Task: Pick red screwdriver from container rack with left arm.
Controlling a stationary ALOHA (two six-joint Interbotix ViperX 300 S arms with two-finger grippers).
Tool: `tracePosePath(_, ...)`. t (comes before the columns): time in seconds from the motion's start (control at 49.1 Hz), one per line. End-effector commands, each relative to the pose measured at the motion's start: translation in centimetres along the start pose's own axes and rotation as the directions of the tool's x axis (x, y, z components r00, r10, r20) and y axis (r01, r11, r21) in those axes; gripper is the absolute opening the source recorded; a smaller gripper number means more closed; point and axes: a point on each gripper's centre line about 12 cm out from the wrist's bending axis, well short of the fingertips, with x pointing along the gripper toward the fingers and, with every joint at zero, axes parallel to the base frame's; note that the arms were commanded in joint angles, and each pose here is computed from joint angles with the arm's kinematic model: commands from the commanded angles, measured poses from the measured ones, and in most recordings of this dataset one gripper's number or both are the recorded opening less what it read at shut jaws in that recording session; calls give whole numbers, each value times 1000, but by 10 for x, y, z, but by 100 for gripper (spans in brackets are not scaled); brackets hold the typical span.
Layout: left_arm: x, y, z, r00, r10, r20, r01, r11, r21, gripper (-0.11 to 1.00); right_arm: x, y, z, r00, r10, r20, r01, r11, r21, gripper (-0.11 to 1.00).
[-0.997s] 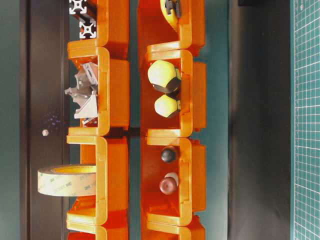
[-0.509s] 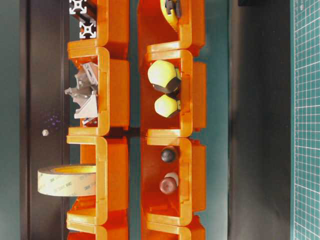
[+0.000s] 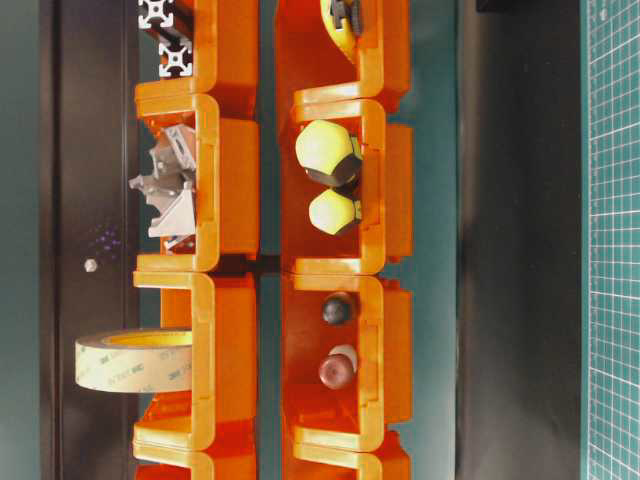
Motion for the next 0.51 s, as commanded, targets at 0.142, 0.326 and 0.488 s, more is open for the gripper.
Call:
tracePosePath(0.142,20,-5,11,994,41,-97,-31,995,96,0,2,2,13,1000,4,23,-4,1000,2,1)
tracePosePath(0.326,40,-17,13,927,267,-265,-208,950,232,0,2,2,11,1000,4,12,-4,1000,0,1)
tracePosePath(0.488,56,-35,11,819,516,-251,-479,856,196,0,2,3,11,1000,8,7,-8,1000,-6,1)
